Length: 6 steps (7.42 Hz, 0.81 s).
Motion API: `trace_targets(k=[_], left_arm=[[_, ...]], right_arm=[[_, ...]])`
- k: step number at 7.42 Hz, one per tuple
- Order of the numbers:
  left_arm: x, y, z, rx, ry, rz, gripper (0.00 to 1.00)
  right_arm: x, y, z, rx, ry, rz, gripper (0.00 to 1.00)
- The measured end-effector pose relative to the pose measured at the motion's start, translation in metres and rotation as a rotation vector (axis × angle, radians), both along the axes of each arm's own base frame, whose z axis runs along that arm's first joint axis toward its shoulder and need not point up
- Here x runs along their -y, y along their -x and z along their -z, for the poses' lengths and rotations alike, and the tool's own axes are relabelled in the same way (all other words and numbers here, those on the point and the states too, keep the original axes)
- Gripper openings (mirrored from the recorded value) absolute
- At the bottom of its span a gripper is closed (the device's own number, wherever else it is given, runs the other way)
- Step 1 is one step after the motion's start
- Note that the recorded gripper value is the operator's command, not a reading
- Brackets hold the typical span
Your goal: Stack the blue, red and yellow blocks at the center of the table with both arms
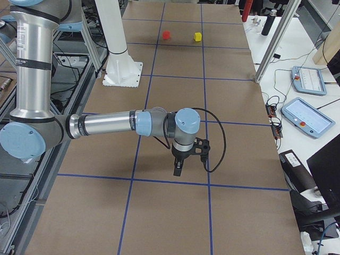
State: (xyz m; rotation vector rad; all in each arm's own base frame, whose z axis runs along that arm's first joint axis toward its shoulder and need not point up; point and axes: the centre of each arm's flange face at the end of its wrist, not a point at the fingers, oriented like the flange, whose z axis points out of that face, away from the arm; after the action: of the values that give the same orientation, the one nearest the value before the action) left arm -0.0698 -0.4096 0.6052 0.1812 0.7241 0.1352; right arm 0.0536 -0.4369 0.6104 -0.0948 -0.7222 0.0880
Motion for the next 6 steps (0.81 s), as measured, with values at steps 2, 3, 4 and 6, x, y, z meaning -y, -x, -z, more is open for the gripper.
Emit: trace_targets(k=[2, 3, 4, 6], left_arm=[[-0.001, 0.0, 0.0, 0.0, -0.002, -0.001, 1.0], [-0.001, 0.001, 0.001, 0.0, -0.003, -0.001, 1.0], [-0.002, 0.001, 0.002, 0.0, -0.002, 0.0, 1.0], [-0.005, 0.004, -0.001, -0.003, 0.004, 0.007, 1.0]], right_arm=[[-0.009, -0.005, -0.009, -0.009, 0.019, -0.009, 1.0], [-0.012, -0.006, -0.014, -0.012, 0.028, -0.012, 1.0], [-0.013, -0.007, -0.017, -0.014, 0.036, -0.016, 1.0], [-0.014, -0.007, -0.021, -0.018, 0.045, -0.016, 1.0]])
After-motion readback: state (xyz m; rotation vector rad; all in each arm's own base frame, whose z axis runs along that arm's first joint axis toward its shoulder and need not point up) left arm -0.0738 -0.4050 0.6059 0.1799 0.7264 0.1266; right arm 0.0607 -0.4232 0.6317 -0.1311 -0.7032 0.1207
